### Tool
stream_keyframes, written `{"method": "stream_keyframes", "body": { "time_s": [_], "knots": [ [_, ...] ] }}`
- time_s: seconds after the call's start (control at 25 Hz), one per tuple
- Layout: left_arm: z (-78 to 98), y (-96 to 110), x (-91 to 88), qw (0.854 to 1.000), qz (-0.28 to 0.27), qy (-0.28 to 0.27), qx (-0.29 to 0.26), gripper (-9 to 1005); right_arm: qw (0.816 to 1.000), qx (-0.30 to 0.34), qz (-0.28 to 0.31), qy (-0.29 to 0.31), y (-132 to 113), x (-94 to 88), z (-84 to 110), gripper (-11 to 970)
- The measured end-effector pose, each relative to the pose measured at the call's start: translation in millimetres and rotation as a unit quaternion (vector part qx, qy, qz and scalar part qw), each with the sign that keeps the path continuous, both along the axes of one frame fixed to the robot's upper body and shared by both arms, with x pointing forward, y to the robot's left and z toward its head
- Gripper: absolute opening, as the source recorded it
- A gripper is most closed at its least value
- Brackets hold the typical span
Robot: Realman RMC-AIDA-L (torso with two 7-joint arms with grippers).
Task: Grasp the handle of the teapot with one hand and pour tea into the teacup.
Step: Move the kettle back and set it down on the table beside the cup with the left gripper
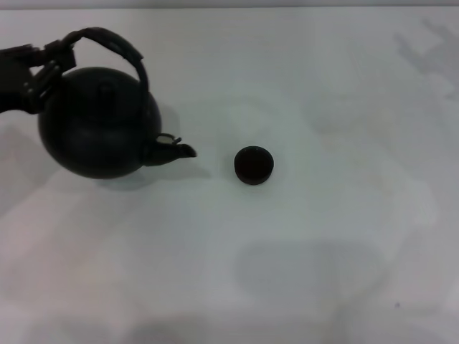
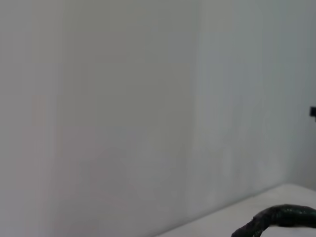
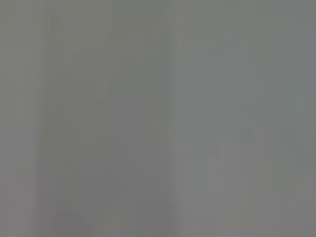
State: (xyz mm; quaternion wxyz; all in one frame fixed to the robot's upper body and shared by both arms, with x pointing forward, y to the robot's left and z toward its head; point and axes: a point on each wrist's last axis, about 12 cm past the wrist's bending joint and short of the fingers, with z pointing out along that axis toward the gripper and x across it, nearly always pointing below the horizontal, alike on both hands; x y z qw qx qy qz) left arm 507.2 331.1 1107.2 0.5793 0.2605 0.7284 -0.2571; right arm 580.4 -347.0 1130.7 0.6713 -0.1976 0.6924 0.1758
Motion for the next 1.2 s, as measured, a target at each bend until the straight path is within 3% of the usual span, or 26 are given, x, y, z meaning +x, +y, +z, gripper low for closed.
{"method": "stream_keyframes", "body": {
  "time_s": [0.2,0.44,1.2],
  "knots": [
    [-18.6,11,-3.2,0.999,0.012,-0.006,-0.029,156,1.000,-0.014,0.025,0.012,7,-0.7,-2.1,764],
    [-39.0,10,-6.2,0.999,0.017,0.002,-0.036,155,0.998,-0.011,0.052,0.017,16,-2.4,-1.7,764],
    [-65.0,0,-10.9,0.999,0.037,-0.004,-0.015,154,0.995,0.001,0.100,0.028,32,-9.4,-6.2,765]
  ]
}}
